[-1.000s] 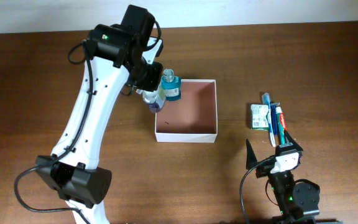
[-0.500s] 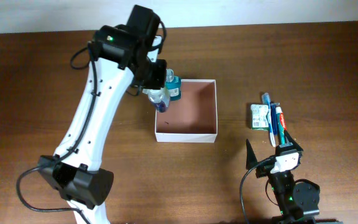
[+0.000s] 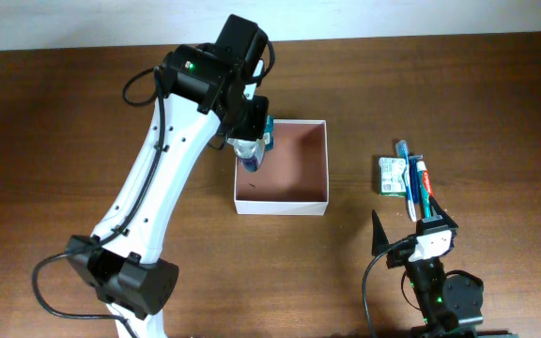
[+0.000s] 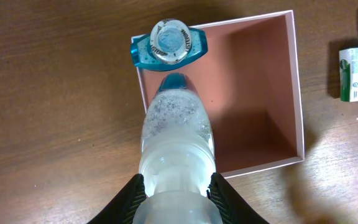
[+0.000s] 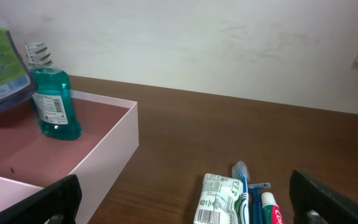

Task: Pack container
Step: 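Lift the soap bottle with left gripper and carry it over the box, then lower the soap bottle into the box beside the Listerine bottle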

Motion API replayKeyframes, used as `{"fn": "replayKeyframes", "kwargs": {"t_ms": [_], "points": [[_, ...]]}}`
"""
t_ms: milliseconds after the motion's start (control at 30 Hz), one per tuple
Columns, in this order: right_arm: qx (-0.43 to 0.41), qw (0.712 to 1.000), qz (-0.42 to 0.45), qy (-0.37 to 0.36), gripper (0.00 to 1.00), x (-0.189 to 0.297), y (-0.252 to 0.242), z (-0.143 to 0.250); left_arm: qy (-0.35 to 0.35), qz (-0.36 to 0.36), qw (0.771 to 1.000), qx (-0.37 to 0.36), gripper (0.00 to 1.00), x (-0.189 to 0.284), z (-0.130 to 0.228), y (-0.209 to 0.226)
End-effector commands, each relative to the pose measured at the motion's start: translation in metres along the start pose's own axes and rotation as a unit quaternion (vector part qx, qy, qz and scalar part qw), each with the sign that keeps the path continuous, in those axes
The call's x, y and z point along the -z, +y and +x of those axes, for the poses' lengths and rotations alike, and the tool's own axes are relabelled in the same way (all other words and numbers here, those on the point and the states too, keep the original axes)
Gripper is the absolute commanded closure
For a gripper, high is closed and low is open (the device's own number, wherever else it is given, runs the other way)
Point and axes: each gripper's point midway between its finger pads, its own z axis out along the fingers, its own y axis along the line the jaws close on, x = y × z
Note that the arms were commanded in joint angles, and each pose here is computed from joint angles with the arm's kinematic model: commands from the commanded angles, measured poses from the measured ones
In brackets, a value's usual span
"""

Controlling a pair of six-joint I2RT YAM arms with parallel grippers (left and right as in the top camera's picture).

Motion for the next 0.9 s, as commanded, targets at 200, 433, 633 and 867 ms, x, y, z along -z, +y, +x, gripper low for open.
{"fn": "replayKeyframes", "kwargs": {"t_ms": [200, 433, 633, 867], "points": [[-0.002, 1.000, 0.003, 0.001, 0.02, 0.000, -0.002, 0.002, -0.009, -0.005, 1.000, 0.015, 0.77, -0.001, -0.004, 0.003], [-0.002, 1.000, 0.003, 0.001, 0.02, 0.000, -0.002, 0.002, 0.000, -0.008, 1.000, 0.015, 0.77, -0.009, -0.004, 0.003], [-0.002, 1.000, 0.003, 0.001, 0.02, 0.000, -0.002, 0.002, 0.015, -0.012, 1.000, 0.015, 0.77, -0.016, 0.001, 0.003], [-0.002, 1.000, 0.003, 0.001, 0.02, 0.000, -0.002, 0.002, 0.024, -0.037, 0.999, 0.024, 0.77, -0.028, 0.001, 0.011]]}}
